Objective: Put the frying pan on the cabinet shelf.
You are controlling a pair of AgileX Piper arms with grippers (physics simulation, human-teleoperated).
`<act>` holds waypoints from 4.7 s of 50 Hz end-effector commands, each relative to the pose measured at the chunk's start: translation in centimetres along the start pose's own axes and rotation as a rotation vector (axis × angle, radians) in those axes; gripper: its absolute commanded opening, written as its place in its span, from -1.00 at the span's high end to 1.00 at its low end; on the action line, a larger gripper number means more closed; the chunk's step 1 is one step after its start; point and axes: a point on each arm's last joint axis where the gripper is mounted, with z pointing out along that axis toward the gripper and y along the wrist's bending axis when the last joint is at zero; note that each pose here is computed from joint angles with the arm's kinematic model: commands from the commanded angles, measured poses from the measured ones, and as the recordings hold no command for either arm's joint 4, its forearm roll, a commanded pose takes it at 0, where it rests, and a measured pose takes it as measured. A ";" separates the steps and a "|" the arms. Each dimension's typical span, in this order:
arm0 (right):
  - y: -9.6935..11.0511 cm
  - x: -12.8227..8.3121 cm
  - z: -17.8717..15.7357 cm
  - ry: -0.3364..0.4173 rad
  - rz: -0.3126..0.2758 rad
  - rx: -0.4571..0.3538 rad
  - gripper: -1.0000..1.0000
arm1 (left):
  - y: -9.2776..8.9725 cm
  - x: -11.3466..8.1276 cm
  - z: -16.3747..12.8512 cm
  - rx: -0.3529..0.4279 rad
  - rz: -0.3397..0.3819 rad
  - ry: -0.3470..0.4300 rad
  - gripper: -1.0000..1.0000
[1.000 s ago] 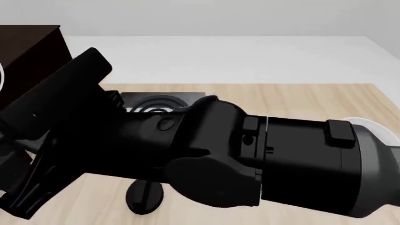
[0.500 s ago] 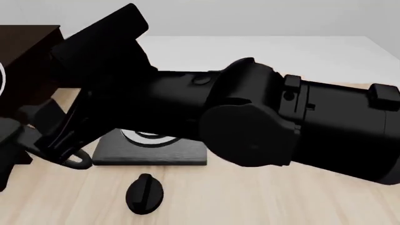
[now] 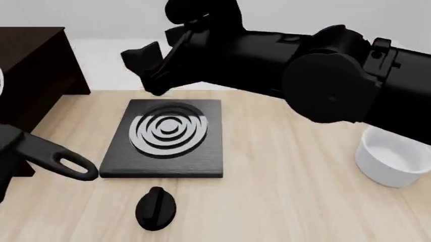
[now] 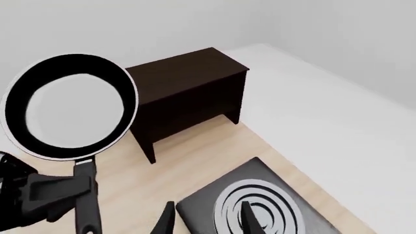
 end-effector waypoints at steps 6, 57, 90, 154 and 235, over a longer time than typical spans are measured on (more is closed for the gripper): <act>-7.8 0.0 -4.0 -0.020 0.027 0.249 -1.00 | -0.2 -0.1 0.0 0.027 0.082 -0.014 1.00; -17.0 -1.2 -16.9 -0.234 0.164 0.749 -1.00 | -0.1 -0.4 2.5 -0.008 0.105 -0.038 1.00; -17.7 0.8 -16.0 -0.197 0.183 0.755 -1.00 | -4.9 -7.1 17.4 0.049 0.003 -0.254 1.00; -18.6 0.6 -14.0 -0.172 0.166 0.729 -1.00 | 4.9 -16.2 26.1 0.155 -0.379 -0.503 1.00; -19.1 1.1 -13.6 -0.135 0.159 0.738 -1.00 | 12.0 -15.5 23.9 0.017 -0.360 -0.563 -1.00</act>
